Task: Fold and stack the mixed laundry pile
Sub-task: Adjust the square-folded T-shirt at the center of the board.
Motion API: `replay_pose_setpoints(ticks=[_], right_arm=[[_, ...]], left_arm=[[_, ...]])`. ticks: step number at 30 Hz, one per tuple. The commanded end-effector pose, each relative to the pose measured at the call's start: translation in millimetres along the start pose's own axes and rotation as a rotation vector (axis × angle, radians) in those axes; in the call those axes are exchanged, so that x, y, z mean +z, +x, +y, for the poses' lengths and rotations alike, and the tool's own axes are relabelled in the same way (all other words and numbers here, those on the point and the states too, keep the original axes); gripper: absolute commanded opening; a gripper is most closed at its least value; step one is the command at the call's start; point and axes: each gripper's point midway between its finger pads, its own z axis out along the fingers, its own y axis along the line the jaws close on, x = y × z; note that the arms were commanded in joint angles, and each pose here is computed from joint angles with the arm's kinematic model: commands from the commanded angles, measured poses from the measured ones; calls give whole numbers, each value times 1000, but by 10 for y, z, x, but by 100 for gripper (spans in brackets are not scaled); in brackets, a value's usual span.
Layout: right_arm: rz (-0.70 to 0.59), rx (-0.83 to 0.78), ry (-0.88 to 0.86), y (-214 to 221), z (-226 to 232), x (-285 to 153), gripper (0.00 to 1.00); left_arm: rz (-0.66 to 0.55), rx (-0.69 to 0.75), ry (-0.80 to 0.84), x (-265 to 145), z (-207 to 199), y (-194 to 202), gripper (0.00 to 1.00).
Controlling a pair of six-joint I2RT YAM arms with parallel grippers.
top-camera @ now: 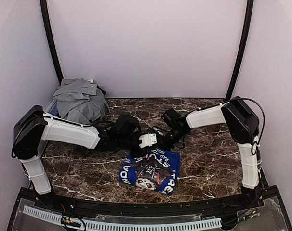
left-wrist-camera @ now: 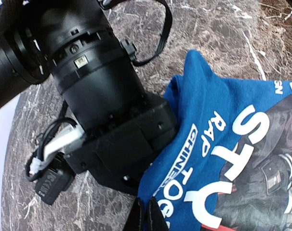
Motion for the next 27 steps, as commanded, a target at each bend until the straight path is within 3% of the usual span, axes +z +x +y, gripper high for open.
replay_pose_setpoints(ticks=[1, 7, 11, 15, 20, 27], right_arm=[[-50, -22, 25, -171, 59, -185, 23], [-117, -27, 46, -353, 108, -527, 32], [-144, 4, 90, -341, -15, -771, 45], [-197, 38, 125, -280, -140, -1073, 59], [-259, 59, 100, -107, -109, -1361, 61], [-247, 70, 53, 349, -10, -1307, 56]], left_arm=[[-72, 28, -64, -47, 157, -180, 0], [-111, 47, -45, -88, 105, -234, 1], [-105, 42, -24, -32, 52, -190, 4], [-66, 7, -59, 56, 108, -89, 23], [-68, -114, -109, -68, 353, -163, 33], [-103, -446, -51, -467, 559, -31, 46]])
